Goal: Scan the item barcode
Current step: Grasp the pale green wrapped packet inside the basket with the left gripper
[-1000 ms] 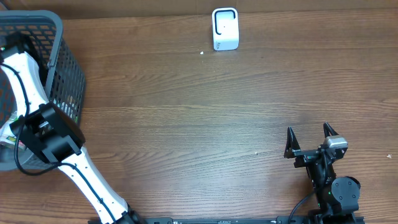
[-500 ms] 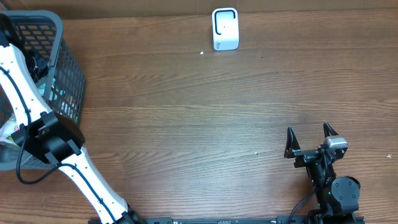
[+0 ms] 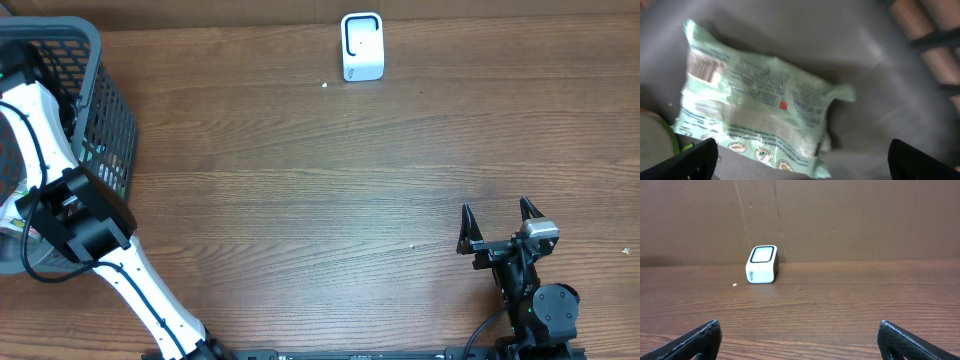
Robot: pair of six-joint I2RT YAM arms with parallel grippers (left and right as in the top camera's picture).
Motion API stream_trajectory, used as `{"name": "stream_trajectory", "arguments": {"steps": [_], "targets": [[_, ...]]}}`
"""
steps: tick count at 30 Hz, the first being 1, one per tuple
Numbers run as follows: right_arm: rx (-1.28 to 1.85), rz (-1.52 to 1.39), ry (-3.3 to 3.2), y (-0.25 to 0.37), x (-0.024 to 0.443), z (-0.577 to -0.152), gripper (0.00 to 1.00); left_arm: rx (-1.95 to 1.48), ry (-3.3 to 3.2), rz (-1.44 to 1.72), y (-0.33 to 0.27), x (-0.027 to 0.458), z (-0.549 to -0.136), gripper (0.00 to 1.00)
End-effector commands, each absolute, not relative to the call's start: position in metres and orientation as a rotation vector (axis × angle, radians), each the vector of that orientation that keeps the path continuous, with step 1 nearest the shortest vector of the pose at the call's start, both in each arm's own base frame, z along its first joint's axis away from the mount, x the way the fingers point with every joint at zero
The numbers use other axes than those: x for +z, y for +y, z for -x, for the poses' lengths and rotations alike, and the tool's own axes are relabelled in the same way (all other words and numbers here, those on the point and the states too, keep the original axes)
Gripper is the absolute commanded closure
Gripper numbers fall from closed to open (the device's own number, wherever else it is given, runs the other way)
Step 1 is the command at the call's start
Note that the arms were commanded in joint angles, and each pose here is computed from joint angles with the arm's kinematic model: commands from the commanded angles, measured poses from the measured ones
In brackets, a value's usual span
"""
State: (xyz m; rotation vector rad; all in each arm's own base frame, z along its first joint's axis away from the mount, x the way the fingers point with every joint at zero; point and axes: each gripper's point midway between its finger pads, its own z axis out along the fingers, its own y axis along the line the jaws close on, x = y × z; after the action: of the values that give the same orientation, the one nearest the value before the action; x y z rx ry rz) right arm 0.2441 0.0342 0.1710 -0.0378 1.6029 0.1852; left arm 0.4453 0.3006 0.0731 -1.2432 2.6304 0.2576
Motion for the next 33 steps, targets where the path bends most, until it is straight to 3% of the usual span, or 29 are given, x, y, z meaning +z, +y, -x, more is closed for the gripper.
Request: {"name": "stream_trajectory", "arguments": {"steps": [1, 15, 16, 17, 19, 21, 28, 33], "targets": [[0.174, 0.032, 1.594, 0.033, 0.170, -0.244, 0.00, 0.364, 2.700, 1.217, 0.310, 0.059, -0.427, 0.00], [0.174, 0.032, 1.594, 0.033, 0.170, -0.244, 0.00, 0.555, 2.753, 1.242, 0.319, 0.012, -0.401, 0.02], [0.174, 0.032, 1.594, 0.033, 0.170, -0.244, 0.00, 0.555, 2.756, 1.242, 0.318, 0.007, -0.400, 0.05], [0.174, 0.032, 1.594, 0.033, 0.170, -0.244, 0.00, 0.554, 2.765, 1.243, 0.316, -0.001, -0.397, 0.23], [0.174, 0.032, 1.594, 0.033, 0.170, -0.244, 0.00, 0.554, 2.770, 1.244, 0.315, -0.005, -0.396, 0.68], [0.174, 0.032, 1.594, 0.033, 0.170, -0.244, 0.00, 0.551, 2.771, 1.244, 0.315, -0.005, -0.396, 0.94], [0.174, 0.032, 1.594, 0.033, 0.170, -0.244, 0.00, 0.503, 2.783, 1.245, 0.311, 0.011, -0.399, 0.96], [0.174, 0.032, 1.594, 0.033, 0.170, -0.244, 0.00, 0.415, 2.728, 1.229, 0.310, 0.066, -0.417, 0.96]]}}
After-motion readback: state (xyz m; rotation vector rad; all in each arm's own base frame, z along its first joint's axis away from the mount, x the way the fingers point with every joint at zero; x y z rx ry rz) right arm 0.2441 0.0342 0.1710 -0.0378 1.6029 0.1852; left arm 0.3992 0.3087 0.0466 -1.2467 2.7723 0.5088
